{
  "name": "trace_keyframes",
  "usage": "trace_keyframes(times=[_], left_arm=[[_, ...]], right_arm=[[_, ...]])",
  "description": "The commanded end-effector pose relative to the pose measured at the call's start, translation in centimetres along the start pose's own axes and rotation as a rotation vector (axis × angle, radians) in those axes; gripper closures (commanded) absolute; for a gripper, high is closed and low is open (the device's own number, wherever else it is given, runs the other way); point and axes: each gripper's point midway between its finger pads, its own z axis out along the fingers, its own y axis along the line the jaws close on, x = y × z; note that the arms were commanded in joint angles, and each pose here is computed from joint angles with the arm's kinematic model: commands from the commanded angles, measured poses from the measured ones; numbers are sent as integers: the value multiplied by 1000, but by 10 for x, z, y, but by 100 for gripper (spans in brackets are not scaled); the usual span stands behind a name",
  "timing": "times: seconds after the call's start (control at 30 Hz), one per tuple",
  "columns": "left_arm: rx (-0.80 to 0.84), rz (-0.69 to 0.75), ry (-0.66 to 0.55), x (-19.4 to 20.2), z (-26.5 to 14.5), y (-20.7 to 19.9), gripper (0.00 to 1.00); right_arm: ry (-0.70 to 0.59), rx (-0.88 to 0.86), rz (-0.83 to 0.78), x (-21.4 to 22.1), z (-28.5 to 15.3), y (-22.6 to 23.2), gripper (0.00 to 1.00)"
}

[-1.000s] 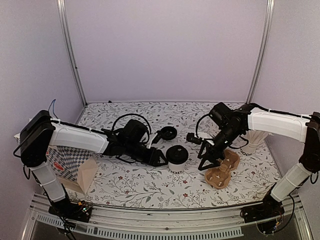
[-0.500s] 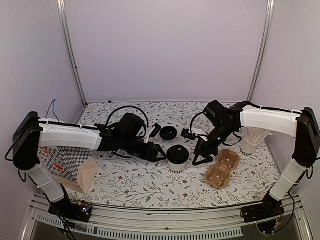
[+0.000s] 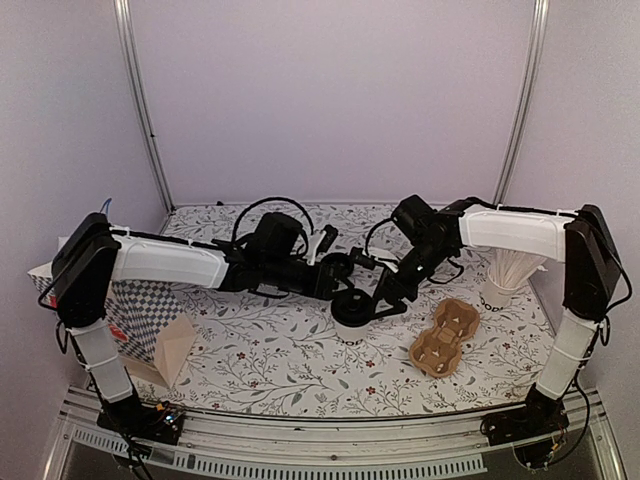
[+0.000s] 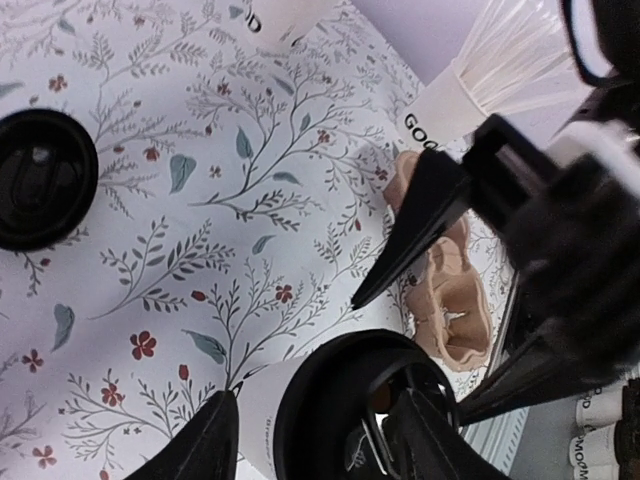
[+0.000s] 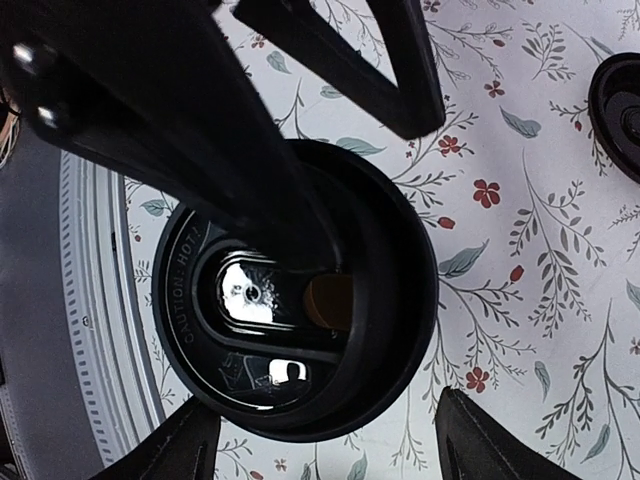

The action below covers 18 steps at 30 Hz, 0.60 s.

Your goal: Pack the takeout coffee

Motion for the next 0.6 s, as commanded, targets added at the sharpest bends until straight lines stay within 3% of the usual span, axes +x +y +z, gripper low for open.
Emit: trace_keyframes(times=[0.0, 0.2, 0.33, 0.47, 0.57], left_arm=[[-12, -41, 88, 30, 18, 16, 48], [-48, -102, 164, 69, 19, 35, 59], [-48, -134, 200, 88, 20, 42, 63], [-37, -156, 217, 97, 21, 43, 64], [-29, -142, 190, 87, 18, 38, 61]], right_arm=[[20, 33, 36, 3, 12, -15, 23], [34, 55, 80, 9, 18, -30, 24], [90, 93, 161, 26, 32, -53, 31], [159, 113, 219, 44, 44, -65, 38], [99, 80, 167, 20, 24, -51, 37]])
